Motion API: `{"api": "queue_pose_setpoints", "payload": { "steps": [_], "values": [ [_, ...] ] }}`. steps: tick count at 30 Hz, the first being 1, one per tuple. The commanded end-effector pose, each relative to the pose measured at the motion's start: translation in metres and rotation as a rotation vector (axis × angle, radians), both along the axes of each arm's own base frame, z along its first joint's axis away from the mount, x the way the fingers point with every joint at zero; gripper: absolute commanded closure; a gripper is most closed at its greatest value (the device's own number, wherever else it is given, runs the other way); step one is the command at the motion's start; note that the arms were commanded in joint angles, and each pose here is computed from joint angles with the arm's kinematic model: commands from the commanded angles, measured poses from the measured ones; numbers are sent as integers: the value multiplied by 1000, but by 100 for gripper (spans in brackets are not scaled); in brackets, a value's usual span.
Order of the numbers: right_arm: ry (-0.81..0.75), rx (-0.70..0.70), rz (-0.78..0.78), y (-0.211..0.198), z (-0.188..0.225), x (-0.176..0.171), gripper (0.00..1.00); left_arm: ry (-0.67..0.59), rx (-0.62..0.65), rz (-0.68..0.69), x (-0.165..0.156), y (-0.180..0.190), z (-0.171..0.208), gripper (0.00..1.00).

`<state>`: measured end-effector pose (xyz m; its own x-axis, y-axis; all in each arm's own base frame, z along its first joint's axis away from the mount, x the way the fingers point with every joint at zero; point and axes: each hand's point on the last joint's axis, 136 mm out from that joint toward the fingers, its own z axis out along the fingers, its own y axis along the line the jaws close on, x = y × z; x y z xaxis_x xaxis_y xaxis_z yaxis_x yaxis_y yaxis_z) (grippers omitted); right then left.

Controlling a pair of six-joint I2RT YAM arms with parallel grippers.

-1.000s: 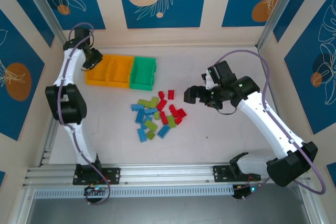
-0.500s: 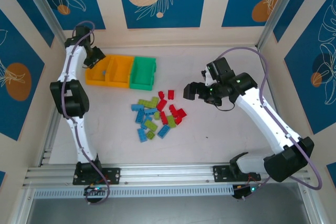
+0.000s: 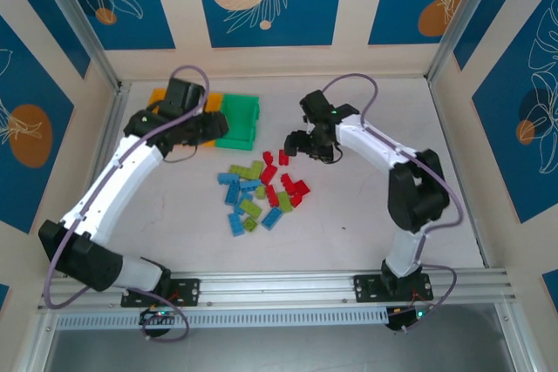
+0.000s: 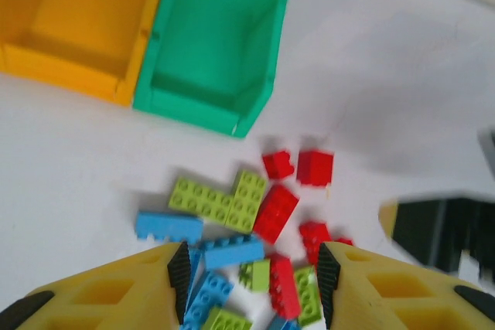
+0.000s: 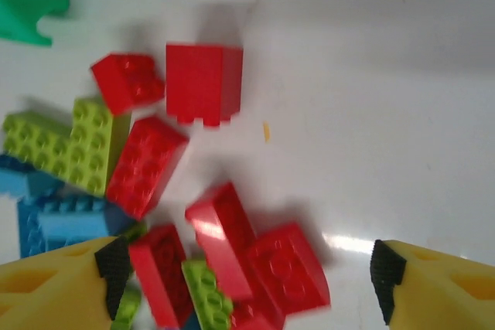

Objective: Sort the legos into containers by color

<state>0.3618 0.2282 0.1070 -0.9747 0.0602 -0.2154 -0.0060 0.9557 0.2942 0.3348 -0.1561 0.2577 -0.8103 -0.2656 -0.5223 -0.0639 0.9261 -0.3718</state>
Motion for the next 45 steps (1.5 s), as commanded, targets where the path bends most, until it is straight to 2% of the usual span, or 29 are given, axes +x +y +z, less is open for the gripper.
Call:
{"api": "queue_pose_setpoints", "payload": {
  "steps": [1,3,5,14,18,21,25,28,32,35,41,45],
  "values": [
    [-45,-5,5,16,-5,25,18,47,66,15,-14,1,-28,50],
    [-21,-22,7,22,-20,32,20,65,89,10,-23,2,-35,50],
    [12,-23,11,28,-33,35,27,61,100,15,-27,5,-37,49],
    [132,-5,61,45,-73,34,41,38,117,7,-25,7,-37,43],
    [153,-8,68,43,-76,31,54,34,122,4,-24,7,-39,35],
    [138,2,68,40,-67,34,62,30,139,0,-24,9,-39,25],
    [116,16,56,37,-52,42,66,22,145,-7,-24,10,-38,16],
    [44,47,58,42,-13,52,71,7,146,-11,-24,11,-33,13],
    [-149,141,45,56,57,69,72,-31,154,7,-26,17,-23,11],
    [-249,204,49,78,81,84,72,-40,171,48,-26,26,-21,11],
    [-291,224,60,121,71,121,72,39,174,107,-33,32,-36,11],
    [-297,236,127,151,59,141,69,86,143,130,-40,32,-50,11]
  ]
}}
